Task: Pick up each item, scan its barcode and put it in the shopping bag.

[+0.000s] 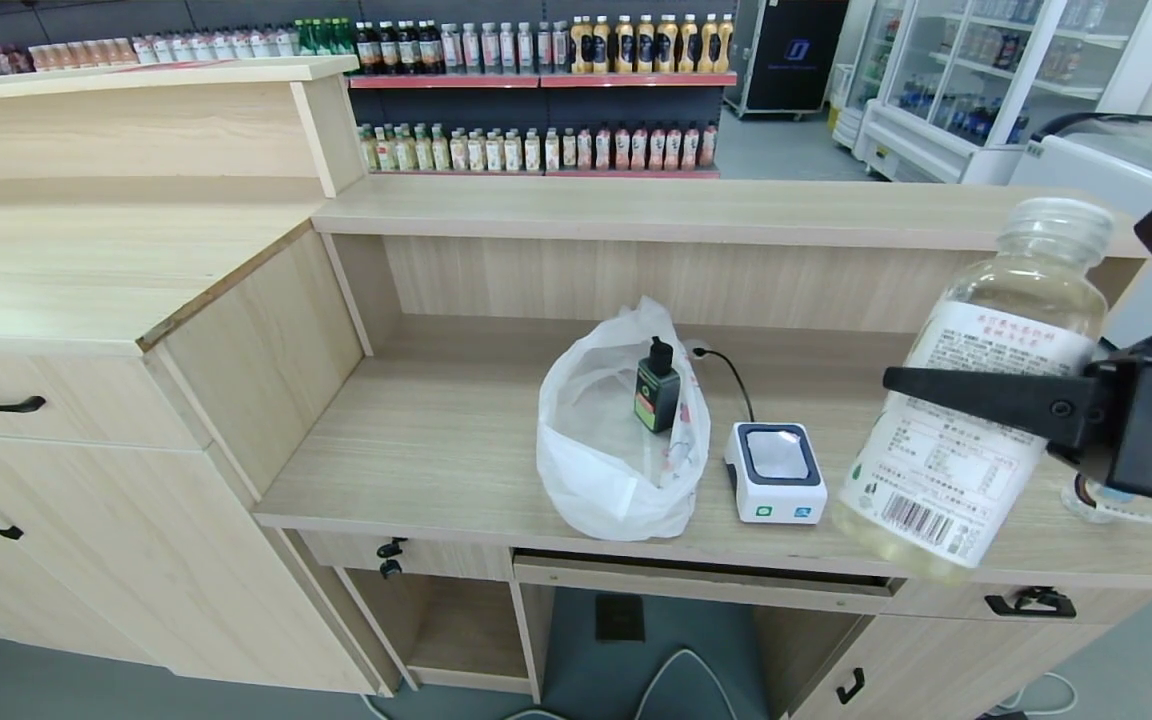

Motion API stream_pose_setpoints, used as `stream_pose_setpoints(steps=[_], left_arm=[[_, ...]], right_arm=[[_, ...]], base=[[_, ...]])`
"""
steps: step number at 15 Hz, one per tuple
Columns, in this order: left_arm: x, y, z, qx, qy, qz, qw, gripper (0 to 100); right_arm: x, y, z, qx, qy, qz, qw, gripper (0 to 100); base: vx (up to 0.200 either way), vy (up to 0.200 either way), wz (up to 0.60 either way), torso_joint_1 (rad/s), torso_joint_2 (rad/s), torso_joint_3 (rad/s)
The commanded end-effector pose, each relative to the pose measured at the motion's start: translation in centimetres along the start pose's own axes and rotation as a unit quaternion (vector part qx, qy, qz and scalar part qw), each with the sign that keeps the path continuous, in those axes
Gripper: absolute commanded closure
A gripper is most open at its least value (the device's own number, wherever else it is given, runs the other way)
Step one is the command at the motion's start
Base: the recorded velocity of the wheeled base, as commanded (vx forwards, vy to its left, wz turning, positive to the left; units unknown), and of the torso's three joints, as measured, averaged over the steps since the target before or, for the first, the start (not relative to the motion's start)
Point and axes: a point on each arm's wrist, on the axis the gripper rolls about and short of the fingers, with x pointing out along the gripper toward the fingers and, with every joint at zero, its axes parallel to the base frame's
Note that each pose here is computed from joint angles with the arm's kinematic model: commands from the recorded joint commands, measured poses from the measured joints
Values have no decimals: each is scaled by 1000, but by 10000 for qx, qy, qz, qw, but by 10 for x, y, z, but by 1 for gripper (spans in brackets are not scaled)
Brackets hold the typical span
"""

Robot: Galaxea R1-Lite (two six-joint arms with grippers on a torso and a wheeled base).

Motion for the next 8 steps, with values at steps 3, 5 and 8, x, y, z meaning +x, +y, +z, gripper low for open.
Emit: stream_pose_setpoints(steps=[3,5,8], left_arm=[[0,0,0,3,0,2,10000,100],[0,0,0,-5,0,2,10000,100],[0,0,0,3,0,2,10000,100]], right_arm=[[7,46,-8,25,93,619,9980,100],[3,50,-9,26,108,671,9977,100],[-2,50,-4,1,25,679,9977,100]], base=[[0,0,0,0,0,0],[0,0,0,0,0,0],[0,0,0,0,0,0]])
